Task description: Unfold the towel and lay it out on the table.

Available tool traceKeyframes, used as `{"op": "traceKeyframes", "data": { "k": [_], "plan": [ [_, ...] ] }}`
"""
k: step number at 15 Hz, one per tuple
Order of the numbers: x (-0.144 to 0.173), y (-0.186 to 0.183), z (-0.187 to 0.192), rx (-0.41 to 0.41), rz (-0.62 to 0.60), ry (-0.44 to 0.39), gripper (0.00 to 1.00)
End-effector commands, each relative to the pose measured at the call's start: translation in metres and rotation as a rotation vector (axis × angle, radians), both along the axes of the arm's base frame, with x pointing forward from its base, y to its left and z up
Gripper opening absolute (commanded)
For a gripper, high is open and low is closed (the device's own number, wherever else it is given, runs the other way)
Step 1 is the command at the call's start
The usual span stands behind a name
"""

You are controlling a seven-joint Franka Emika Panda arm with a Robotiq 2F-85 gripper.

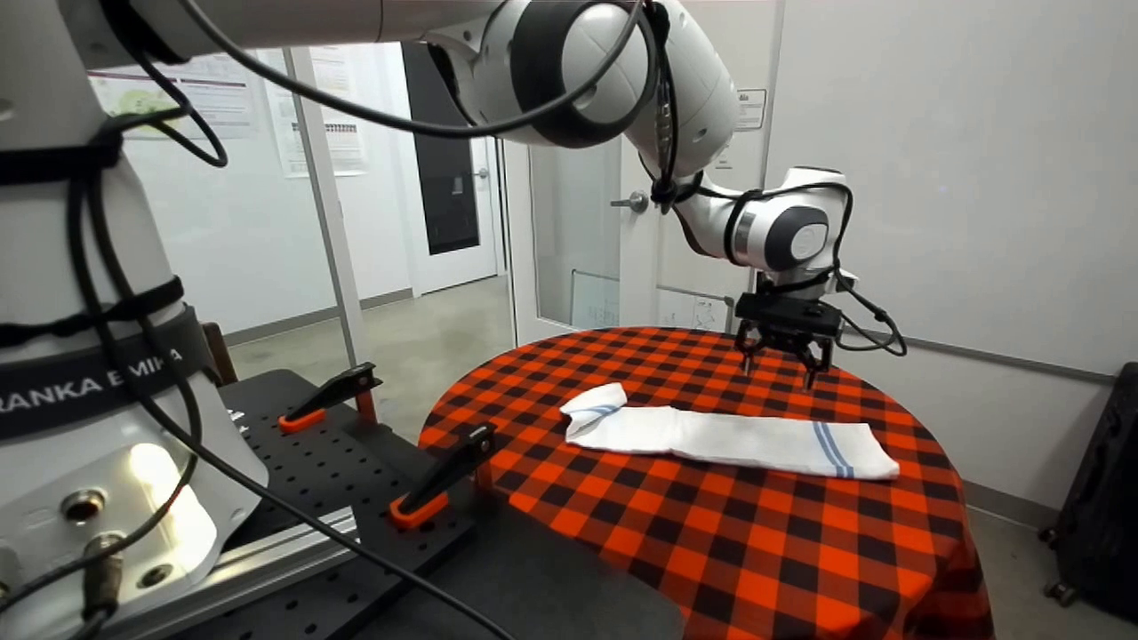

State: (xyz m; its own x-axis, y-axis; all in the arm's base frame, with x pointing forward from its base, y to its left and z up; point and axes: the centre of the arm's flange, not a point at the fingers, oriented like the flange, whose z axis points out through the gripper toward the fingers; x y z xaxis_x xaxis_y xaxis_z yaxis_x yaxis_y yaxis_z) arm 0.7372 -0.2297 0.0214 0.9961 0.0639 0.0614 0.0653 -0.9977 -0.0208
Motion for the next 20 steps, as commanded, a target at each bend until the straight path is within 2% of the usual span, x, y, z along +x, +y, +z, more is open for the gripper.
{"op": "traceKeyframes", "data": {
  "k": [1, 4, 7, 8, 12, 15, 17, 20],
  "plan": [
    [-0.017, 0.052, 0.028, 0.073, 0.147, 0.053, 1.0],
    [-0.019, 0.084, 0.039, 0.109, 0.216, 0.08, 1.0],
    [-0.031, 0.101, 0.038, 0.113, 0.266, 0.113, 1.0],
    [-0.04, 0.107, 0.037, 0.079, 0.282, 0.104, 1.0],
    [-0.077, 0.129, 0.041, 0.041, 0.356, 0.091, 1.0],
    [-0.085, 0.146, 0.048, 0.022, 0.377, 0.068, 1.0],
    [-0.093, 0.16, 0.056, 0.037, 0.386, 0.094, 1.0],
    [-0.118, 0.179, 0.064, 0.073, 0.421, 0.183, 1.0]
  ]
}}
